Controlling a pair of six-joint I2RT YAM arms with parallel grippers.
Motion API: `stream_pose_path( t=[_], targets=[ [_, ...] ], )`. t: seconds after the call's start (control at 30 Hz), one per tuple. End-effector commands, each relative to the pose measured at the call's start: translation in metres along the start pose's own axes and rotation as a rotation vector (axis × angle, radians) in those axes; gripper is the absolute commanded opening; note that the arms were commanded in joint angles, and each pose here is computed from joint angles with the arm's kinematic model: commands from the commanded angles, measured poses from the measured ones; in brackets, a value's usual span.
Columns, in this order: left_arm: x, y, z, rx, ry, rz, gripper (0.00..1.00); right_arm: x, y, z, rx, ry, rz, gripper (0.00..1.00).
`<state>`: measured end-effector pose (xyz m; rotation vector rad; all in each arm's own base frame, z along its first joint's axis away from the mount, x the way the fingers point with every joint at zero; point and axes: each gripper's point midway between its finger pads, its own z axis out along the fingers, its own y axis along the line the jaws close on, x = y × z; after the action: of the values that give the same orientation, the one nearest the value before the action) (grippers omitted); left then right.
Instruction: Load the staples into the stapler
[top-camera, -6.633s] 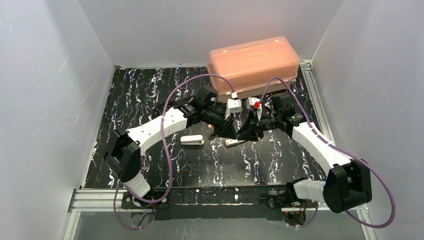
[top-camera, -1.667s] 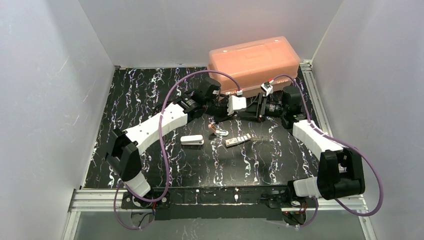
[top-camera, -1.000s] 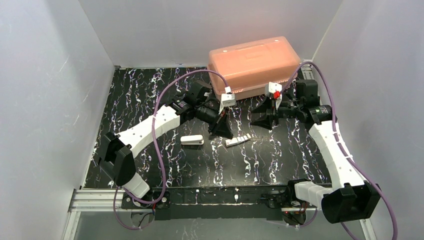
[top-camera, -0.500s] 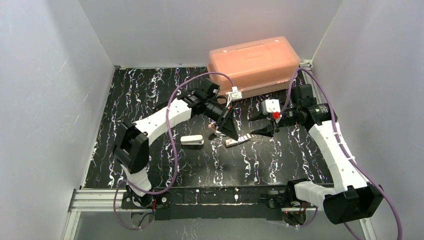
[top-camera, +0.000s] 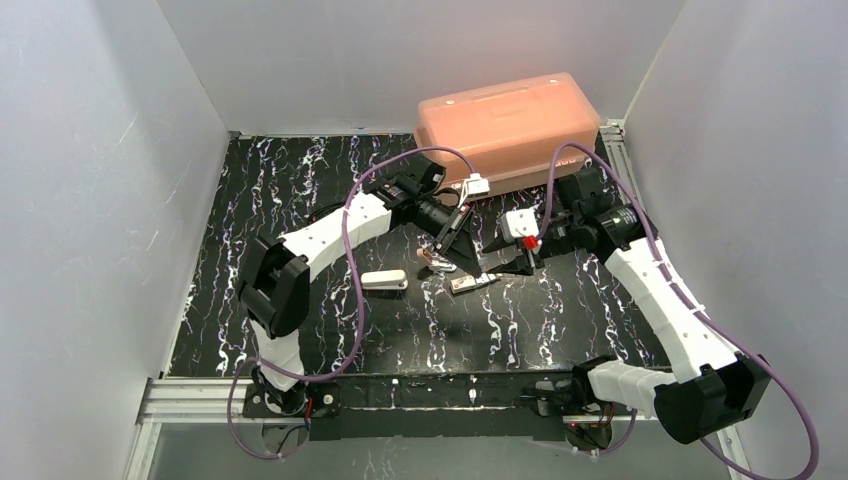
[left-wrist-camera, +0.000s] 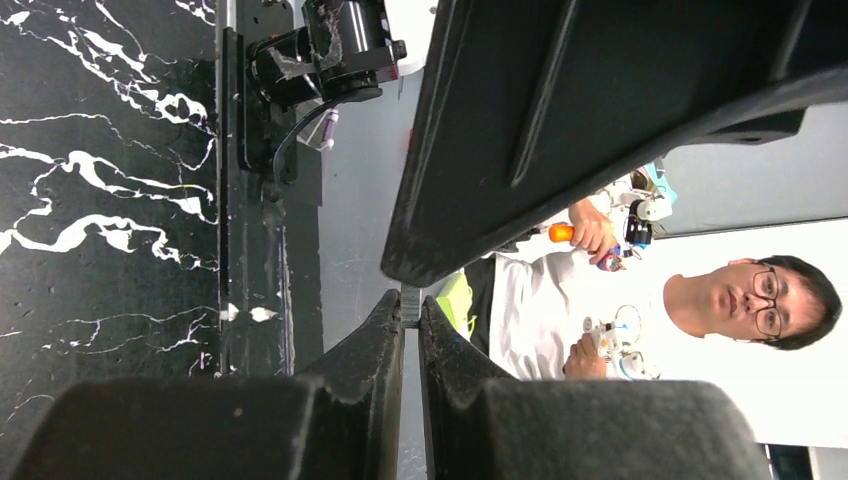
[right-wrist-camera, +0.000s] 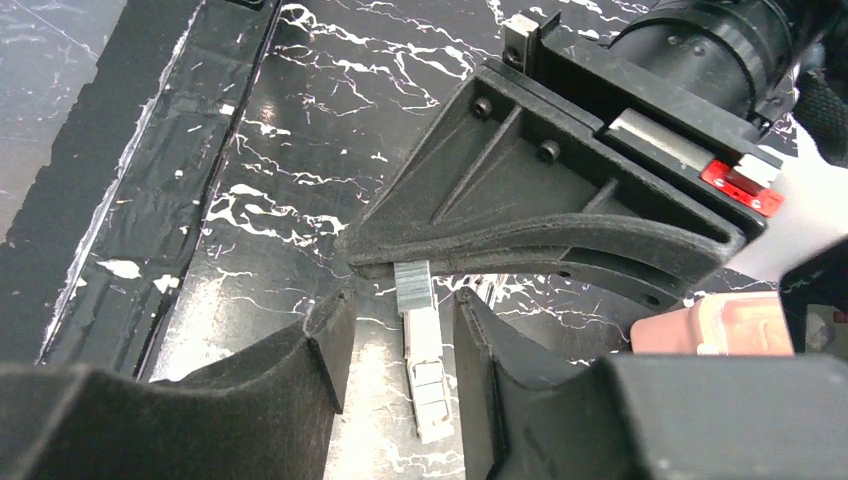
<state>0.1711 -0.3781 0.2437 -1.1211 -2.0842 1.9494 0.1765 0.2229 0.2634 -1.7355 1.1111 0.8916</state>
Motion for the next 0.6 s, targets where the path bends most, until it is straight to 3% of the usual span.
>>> stream_pose_path(
  t=[0.0,0.23,0.57],
  targets=[
    [-0.005,-0.0137,-0.0021,0.064,0.015,-0.017,0.0,-0.0005,-0.0087,0.0049,0.023,0.023,-0.021,0.46],
    [-0.0029,-0.0102,-0.0018,0.063,0.024,-0.032,0.0,-0.0037,-0.0122,0.0066,0.04,0.034,-0.031,0.4],
    [-0.0039,-0.0082,-0.0042,0.055,0.019,-0.03,0.0,0.0014,-0.0046,0.0035,0.039,0.073,-0.032,0.42]
  ],
)
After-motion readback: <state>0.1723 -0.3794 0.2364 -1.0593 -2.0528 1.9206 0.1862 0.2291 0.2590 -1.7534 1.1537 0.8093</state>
